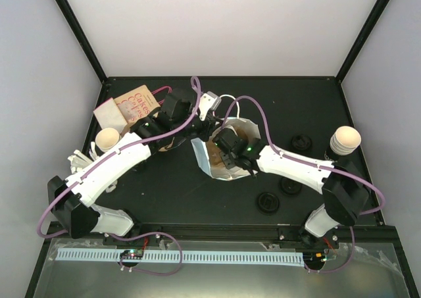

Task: Pack the takeout coffee

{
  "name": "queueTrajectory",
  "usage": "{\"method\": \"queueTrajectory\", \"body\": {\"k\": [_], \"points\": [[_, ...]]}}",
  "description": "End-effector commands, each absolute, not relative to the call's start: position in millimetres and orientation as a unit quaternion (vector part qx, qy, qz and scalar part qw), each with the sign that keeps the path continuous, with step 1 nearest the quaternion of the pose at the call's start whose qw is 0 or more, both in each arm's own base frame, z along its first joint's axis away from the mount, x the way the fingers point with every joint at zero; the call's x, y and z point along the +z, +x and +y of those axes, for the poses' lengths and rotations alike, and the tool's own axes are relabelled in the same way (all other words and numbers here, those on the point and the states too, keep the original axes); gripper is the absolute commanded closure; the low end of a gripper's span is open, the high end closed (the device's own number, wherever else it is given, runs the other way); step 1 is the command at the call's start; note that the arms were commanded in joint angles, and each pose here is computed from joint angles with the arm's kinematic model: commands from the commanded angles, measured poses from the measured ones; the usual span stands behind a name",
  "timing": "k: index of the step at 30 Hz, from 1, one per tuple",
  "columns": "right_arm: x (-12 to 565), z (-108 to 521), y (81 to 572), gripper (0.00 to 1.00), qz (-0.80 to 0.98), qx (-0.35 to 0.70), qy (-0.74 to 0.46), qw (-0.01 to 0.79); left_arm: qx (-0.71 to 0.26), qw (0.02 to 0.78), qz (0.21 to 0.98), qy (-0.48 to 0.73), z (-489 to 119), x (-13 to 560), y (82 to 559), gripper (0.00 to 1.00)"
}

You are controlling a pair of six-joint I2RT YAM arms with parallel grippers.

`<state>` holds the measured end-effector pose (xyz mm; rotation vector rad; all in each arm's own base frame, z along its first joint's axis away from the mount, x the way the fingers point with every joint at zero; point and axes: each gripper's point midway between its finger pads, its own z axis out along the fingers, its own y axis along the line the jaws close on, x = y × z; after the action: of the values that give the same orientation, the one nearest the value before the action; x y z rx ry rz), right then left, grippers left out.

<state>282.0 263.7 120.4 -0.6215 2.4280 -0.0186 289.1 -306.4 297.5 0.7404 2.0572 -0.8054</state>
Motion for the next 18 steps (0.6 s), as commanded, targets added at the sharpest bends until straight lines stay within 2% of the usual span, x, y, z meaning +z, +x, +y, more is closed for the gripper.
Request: {"method": "queueTrajectory", "body": {"k": [1, 8, 18], "points": [[126.4, 238.0, 277.2, 0.71, 0.924, -0.060, -0.241, 0.291, -0.395, 0.396, 0.778, 0.285, -315.6, 337.6, 271.1, 0.98], [135.4, 226.1, 250.9, 0.69, 0.933, -0.056, -0.272, 0.228, -0.459, 0.341, 0.779, 0.256, -316.4, 336.0, 272.2, 0.98], [98.0, 232.7, 251.3, 0.70, 0.946, -0.048, -0.288, 0.141, -0.459, 0.278, 0.812, 0.230, -315.9, 298.4, 287.4, 0.98]]}}
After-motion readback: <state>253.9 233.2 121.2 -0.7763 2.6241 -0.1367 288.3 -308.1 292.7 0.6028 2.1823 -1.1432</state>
